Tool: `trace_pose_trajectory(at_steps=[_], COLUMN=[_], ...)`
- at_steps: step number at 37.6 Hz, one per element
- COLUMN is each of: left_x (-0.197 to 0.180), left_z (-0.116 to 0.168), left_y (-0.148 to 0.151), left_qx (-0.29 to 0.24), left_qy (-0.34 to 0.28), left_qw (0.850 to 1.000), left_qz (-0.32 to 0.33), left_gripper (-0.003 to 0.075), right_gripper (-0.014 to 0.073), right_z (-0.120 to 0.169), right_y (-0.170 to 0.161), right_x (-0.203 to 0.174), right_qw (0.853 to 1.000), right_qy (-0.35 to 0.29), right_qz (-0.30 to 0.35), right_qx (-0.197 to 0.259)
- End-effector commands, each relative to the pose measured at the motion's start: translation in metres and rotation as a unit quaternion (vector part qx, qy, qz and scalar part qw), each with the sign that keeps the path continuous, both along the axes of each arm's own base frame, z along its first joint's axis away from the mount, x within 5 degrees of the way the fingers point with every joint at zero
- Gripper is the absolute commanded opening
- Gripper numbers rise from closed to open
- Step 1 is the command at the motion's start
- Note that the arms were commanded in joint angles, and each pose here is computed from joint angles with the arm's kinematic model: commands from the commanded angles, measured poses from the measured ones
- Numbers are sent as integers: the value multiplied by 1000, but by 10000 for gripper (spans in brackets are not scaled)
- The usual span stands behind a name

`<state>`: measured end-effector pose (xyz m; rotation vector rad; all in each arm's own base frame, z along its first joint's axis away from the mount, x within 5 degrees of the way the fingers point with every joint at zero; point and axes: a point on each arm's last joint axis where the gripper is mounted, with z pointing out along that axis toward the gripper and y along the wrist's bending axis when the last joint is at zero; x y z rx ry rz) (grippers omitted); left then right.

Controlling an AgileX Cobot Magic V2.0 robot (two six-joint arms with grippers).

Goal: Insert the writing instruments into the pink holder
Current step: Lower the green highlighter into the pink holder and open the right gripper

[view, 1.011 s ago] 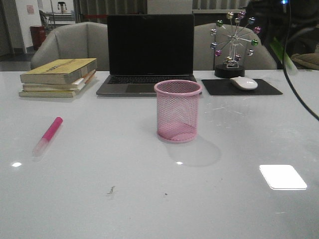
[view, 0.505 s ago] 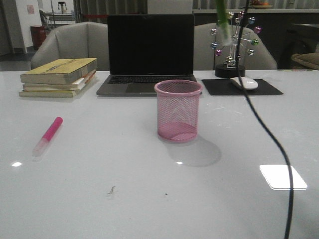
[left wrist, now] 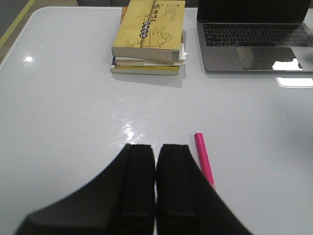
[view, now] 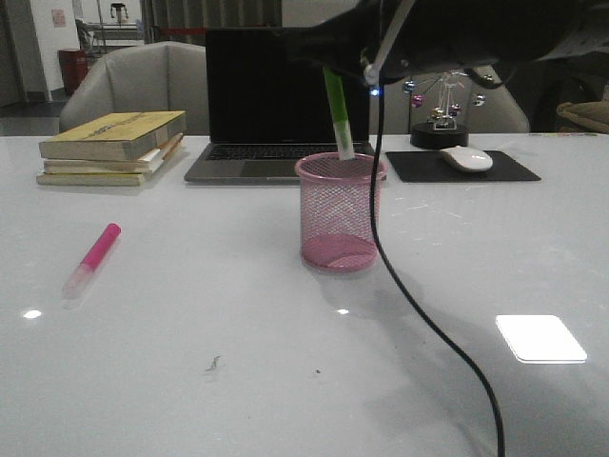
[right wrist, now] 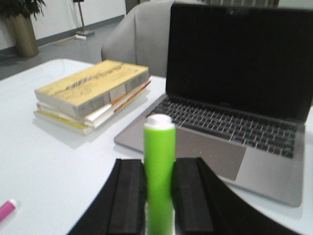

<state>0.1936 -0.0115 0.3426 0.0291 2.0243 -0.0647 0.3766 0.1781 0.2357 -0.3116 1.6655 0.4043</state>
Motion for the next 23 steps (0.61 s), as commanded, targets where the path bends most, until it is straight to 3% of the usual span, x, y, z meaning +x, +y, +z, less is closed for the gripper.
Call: trace_pose_trajectory(at_steps=[1,13,23], left_x=[2,2,2], left_z=[20,20,20], left_y=[-1,-1,-1], left_qx=[-12,-12,-12], left_qy=[-59,-59,-59], left_qw=[998,998,998], left_qz=[0,0,0], left_gripper=[129,129,129], right_gripper=[29,47,325], right_z=[27,16,16], right_y=[2,2,2], right_x=[1,4,3], right_qw=[997,998,998], right_qy=[-71,-49,-48], right_qz=[5,1,1], right_qx=[35,30,29])
